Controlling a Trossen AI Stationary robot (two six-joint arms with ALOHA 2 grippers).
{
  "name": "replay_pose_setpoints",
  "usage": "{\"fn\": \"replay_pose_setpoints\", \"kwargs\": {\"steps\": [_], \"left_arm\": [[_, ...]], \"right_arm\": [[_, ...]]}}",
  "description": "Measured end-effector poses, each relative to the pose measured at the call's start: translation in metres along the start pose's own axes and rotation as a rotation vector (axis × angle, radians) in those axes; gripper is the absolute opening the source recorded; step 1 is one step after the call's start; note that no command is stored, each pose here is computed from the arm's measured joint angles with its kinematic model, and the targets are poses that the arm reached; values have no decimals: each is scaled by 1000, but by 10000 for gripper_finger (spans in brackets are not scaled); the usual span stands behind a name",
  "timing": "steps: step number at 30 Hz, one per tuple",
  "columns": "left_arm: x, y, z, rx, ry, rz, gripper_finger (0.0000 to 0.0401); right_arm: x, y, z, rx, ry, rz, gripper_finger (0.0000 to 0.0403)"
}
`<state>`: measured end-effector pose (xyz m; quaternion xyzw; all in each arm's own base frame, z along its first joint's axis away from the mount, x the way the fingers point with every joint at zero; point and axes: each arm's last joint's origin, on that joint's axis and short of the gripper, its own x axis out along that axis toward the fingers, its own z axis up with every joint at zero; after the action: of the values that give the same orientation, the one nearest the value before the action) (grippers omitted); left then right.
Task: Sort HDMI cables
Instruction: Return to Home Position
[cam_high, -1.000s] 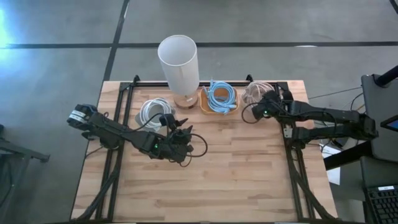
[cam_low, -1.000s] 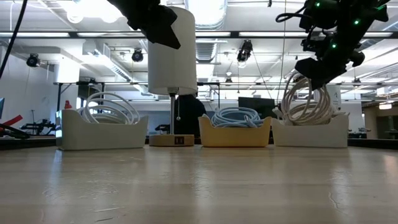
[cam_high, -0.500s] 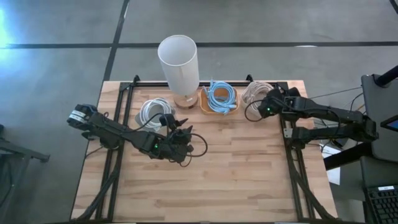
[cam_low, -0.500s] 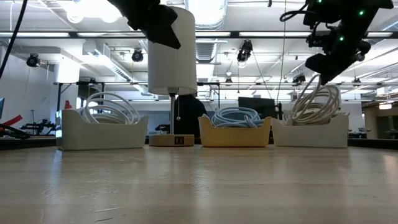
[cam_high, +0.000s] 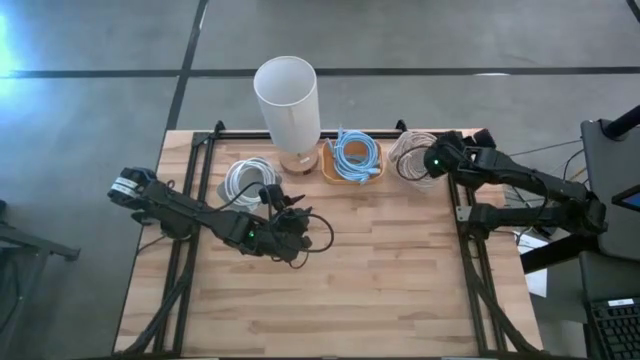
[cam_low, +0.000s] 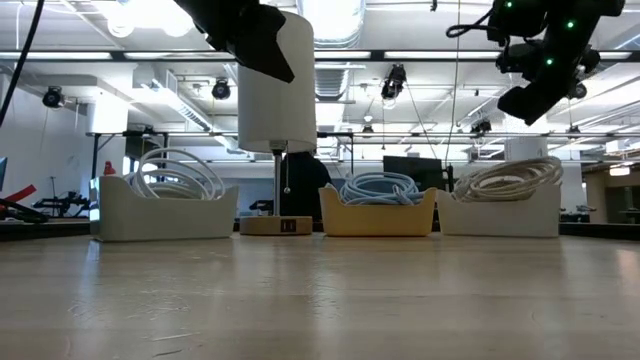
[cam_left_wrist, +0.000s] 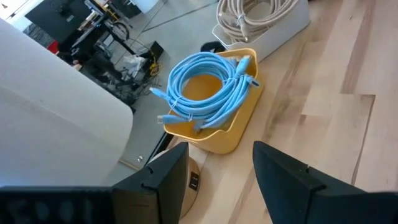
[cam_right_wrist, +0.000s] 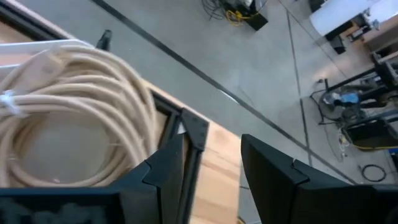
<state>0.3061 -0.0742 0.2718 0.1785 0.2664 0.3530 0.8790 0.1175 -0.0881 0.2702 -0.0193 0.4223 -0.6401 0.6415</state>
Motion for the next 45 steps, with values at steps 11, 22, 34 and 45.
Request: {"fn": "replay_pose_setpoints", "kwargs": {"steps": [11,22,34,45], "left_arm": [[1,0,0,2,1,2,193],[-23,35,12,-105,-42,-95,193],[-59,103,-41,-348,-103,-181,193],[-60,101,-103,-364,-397,-519,193]], "right_arm": [[-22,-24,35,142,-53,137,155],[-66,-18,46,49,-85,703,136],[-118,10,7,-228,-349,1060,107],[-121,28,-45,-384,-789,1625,87]]}}
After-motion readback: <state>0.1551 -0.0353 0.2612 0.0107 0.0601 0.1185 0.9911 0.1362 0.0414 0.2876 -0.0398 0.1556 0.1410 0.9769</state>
